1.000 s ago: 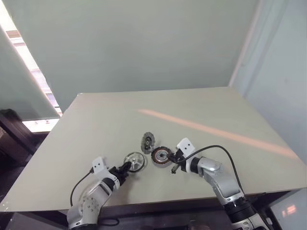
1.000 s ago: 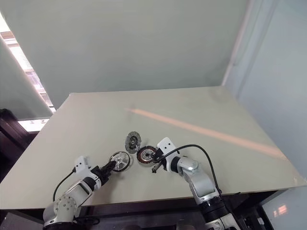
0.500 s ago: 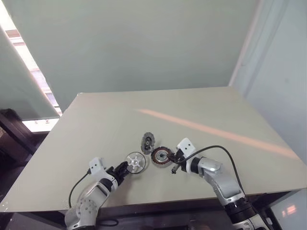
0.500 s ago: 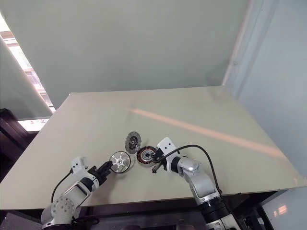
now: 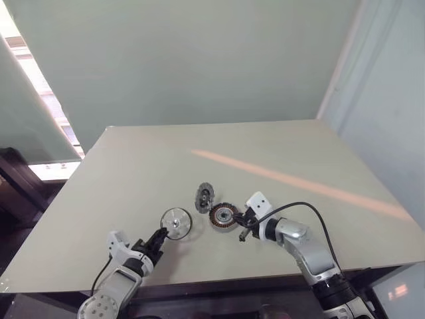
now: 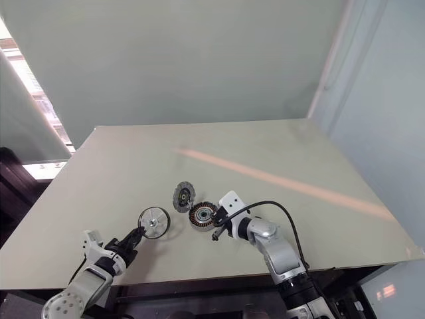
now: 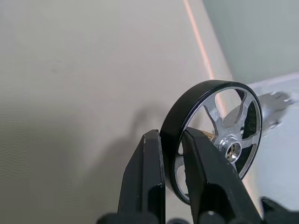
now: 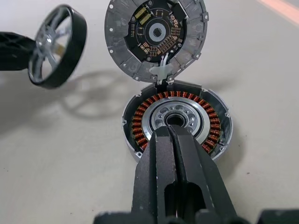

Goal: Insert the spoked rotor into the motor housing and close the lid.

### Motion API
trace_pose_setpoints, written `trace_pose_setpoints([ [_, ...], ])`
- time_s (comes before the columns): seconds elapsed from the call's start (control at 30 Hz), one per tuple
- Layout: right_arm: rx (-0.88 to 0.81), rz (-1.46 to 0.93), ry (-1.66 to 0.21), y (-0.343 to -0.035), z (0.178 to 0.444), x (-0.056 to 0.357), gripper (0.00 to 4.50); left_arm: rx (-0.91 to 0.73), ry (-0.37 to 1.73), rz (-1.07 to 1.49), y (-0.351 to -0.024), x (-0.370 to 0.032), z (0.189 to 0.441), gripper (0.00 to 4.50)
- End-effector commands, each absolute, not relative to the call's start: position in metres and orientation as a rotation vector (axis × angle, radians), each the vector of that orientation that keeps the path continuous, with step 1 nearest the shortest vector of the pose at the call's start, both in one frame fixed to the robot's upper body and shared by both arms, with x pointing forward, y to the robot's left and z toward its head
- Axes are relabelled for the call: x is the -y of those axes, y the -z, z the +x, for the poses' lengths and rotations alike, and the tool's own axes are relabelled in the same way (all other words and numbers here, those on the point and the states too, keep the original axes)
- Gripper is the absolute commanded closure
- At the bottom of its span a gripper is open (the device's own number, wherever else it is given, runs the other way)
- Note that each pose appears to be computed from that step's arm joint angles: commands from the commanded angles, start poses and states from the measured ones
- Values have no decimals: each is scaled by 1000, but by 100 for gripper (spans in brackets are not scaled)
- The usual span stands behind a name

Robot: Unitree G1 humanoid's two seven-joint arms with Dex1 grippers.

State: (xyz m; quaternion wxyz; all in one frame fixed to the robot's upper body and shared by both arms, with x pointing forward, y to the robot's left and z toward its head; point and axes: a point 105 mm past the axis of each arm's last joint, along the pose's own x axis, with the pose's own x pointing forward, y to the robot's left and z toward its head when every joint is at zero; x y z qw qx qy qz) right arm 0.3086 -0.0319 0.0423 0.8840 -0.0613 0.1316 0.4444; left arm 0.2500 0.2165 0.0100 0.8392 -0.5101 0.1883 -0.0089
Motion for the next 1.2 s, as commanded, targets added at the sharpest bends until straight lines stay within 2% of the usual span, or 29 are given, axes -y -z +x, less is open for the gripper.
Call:
trace_pose_setpoints([
  [0.03,-217,-119,-923,-56,312,33,450,-399,102,-1078,-28,-200,248,424],
  [0.23,-236,-133,-905,-53,312,43,450,-446,200,-1065,-40,-172,240,424],
  [0.53,-302,-241,-913,-45,302,79,450,-433,280,-1007,-65,-135,256,424],
  [0.73,-320,-240,-879,-42,300,89,450,-471,247,-950,-65,-118,270,424],
  [1.2,-321,-235,-873,-41,298,82,450,-510,203,-915,-56,-95,300,424],
])
